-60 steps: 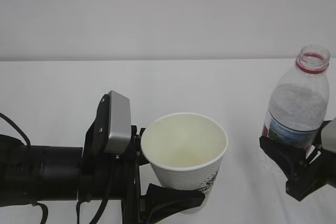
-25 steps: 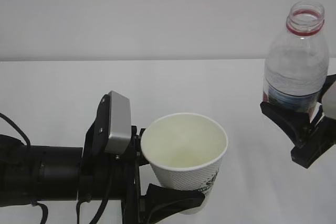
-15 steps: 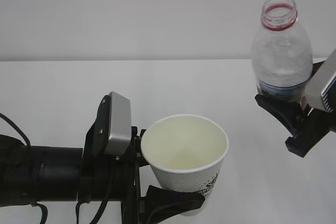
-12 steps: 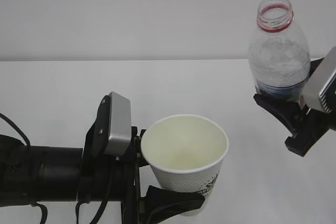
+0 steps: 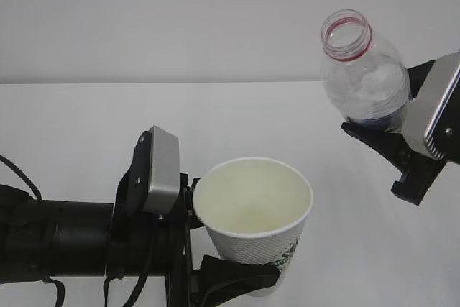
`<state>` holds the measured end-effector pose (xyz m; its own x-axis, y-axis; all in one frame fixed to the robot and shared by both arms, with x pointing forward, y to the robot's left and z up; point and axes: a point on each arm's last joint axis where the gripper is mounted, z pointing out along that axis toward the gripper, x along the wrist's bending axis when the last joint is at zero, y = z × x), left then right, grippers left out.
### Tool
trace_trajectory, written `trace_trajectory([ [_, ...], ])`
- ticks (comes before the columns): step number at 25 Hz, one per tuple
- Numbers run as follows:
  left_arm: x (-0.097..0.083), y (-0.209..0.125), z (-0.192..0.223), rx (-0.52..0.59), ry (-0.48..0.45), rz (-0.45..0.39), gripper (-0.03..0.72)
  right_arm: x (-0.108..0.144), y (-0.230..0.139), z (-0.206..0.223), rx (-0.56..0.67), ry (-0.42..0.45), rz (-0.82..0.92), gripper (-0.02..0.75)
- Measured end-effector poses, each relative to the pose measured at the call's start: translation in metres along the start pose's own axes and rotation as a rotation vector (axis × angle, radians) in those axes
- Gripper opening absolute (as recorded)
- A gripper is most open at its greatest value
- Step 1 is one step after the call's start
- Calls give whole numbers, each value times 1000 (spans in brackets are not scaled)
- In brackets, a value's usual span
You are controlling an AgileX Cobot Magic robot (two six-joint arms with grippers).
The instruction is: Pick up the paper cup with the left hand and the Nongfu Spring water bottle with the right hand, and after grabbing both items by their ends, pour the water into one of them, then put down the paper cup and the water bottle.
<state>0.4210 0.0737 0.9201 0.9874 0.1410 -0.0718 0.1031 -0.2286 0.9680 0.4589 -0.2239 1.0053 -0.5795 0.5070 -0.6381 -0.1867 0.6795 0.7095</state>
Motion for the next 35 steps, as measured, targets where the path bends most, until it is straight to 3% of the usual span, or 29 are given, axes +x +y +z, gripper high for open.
trace_trajectory([
  [21, -3, 1, 0, -11, -33, 15, 552, -23, 17, 6, -14, -9, -223, 485],
  [35, -4, 1, 0, -11, -46, 43, 551, -25, 16, 6, 13, -5, -309, 485],
])
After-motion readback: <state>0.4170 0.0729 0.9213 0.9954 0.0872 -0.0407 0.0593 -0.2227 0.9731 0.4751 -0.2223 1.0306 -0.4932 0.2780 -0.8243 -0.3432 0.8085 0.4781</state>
